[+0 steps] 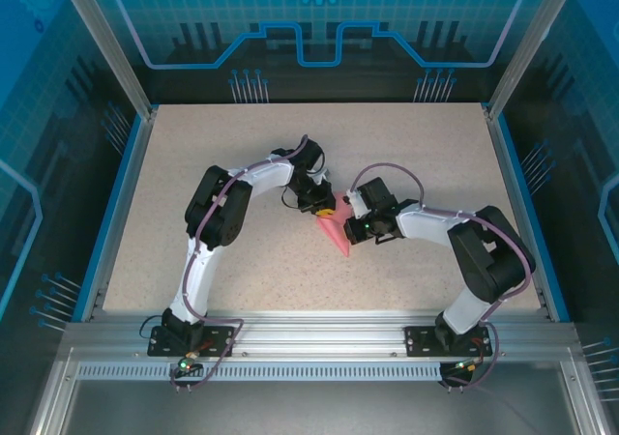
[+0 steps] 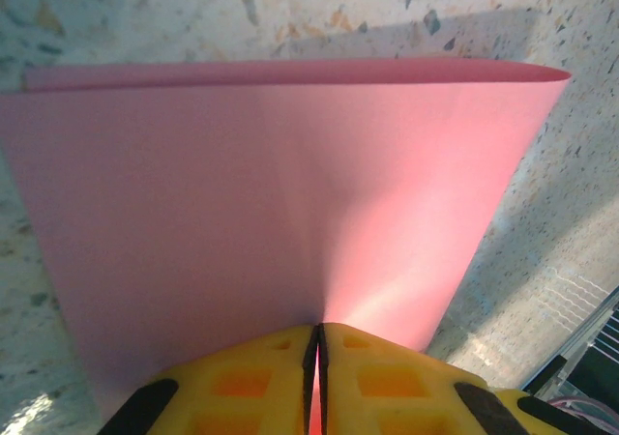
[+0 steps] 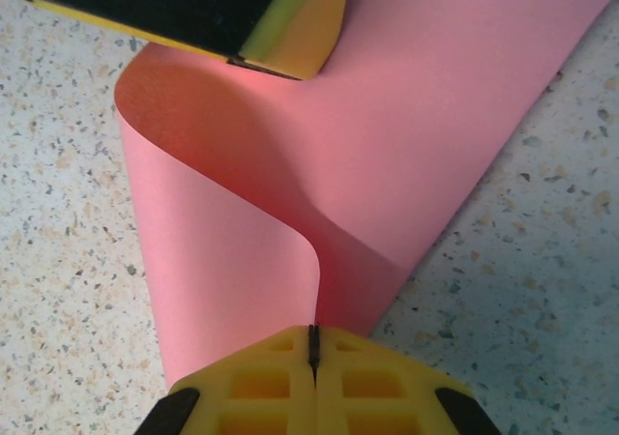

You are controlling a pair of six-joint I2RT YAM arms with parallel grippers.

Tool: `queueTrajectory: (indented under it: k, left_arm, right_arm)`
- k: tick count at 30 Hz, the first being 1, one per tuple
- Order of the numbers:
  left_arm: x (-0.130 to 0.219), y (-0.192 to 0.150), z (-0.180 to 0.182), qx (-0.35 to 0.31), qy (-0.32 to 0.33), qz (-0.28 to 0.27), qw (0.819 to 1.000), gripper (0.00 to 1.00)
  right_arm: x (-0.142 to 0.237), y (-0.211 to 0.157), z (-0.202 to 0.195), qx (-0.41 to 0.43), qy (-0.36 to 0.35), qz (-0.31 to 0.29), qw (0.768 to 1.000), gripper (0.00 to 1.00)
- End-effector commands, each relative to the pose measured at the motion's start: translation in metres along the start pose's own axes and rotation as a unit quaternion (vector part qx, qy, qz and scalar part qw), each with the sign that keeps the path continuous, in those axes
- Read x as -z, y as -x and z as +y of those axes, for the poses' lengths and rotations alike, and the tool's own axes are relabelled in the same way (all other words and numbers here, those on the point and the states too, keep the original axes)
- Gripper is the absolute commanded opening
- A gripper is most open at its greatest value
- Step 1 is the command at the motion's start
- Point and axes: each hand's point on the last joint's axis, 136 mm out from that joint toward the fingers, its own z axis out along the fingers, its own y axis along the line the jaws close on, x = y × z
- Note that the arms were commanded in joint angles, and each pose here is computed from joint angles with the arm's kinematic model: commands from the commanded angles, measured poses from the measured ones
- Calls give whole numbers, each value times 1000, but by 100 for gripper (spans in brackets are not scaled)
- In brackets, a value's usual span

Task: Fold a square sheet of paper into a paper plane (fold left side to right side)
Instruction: Third fold the triangle at the center of the table.

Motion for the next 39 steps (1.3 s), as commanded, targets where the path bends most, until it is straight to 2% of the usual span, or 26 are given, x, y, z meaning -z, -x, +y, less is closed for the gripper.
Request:
queueTrajectory:
  k: [1,25,34,39]
  left_arm:
    - [-16,-19,28,22,42,31,998,13]
    - [1,-11,16,4,44,11,999,14]
    - [-3,-11,22,12,48,16,999,14]
    - [-3,-12,22,12,48,16,999,15]
  right_arm:
    - [-2,4,-7,-14,-9,5,1000,0]
    - [-6,-18,-12,-13,-20,44,999,0]
    - [3,-1,3,-9,13,16,1000,0]
    - [6,1,3,-7,9,12,1000,0]
